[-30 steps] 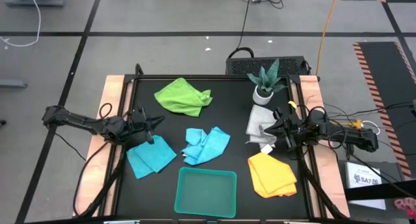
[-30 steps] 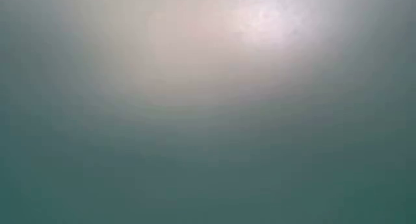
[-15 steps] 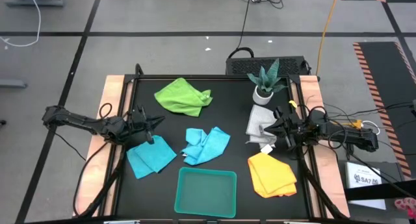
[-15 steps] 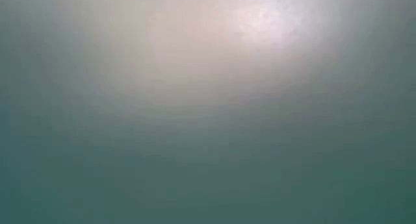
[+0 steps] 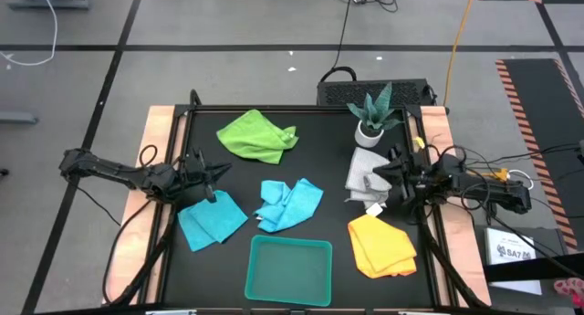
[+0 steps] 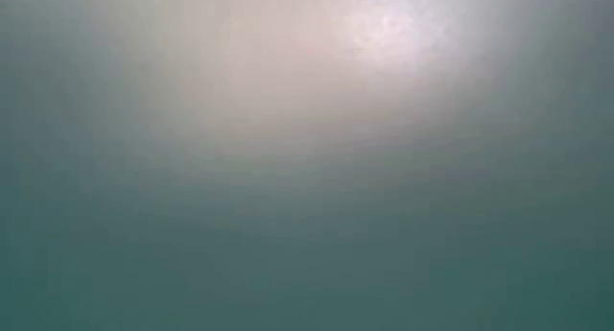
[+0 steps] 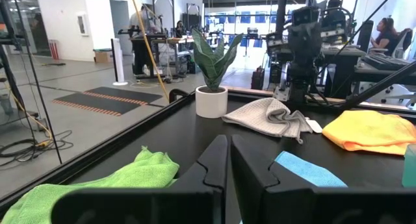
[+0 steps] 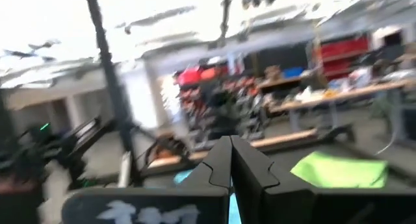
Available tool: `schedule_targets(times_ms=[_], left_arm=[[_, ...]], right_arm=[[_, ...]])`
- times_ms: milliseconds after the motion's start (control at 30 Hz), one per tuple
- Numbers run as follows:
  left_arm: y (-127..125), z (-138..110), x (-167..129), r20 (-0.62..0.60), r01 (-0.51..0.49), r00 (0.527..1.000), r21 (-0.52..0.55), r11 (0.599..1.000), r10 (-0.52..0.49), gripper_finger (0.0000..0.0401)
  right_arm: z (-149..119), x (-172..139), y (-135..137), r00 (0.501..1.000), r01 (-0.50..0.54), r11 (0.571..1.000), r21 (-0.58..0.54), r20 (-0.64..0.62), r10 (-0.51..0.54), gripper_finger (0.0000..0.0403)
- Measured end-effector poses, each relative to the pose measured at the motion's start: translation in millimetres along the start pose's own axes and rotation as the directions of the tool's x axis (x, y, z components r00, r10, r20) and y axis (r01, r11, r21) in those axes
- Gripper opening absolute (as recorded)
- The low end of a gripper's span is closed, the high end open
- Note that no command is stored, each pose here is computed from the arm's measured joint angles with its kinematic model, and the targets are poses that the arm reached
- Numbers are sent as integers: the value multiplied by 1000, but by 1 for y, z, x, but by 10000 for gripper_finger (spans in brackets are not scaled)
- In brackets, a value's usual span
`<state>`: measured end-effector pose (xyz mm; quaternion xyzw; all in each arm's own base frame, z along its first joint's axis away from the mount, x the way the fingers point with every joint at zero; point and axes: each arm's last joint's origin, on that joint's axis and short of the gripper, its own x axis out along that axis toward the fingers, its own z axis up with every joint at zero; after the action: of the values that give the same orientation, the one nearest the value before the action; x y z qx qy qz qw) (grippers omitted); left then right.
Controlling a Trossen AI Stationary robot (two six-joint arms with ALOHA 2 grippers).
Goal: Fold microfiber towels
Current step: Fold the right blue microfiber cloth
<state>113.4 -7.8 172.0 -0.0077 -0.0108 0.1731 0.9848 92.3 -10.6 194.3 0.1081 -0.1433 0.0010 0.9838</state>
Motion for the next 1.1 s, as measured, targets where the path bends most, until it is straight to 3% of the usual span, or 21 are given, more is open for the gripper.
schedule_targets(times_ms=[167, 300, 533, 800, 1100], left_arm=[[0, 0, 0, 5, -10, 1000, -4, 1000, 10, 24], [0, 5, 0, 51, 7, 999, -96, 995, -2, 24], [1, 15, -1, 137, 23, 990, -232, 972, 9, 24], [0, 14, -1, 134, 53, 991, -372, 927, -3, 24], [1, 17, -1, 155, 60, 988, -421, 905, 7, 24]], right_arm=[[13, -1, -3, 968, 176, 982, 73, 169, -186, 0], [15, -2, -3, 965, 166, 984, 67, 196, -176, 0], [15, -2, -3, 965, 144, 975, 169, 195, -176, 0], [15, -2, -3, 965, 159, 979, 125, 190, -181, 0], [12, -1, -3, 970, 164, 978, 131, 160, -184, 0]])
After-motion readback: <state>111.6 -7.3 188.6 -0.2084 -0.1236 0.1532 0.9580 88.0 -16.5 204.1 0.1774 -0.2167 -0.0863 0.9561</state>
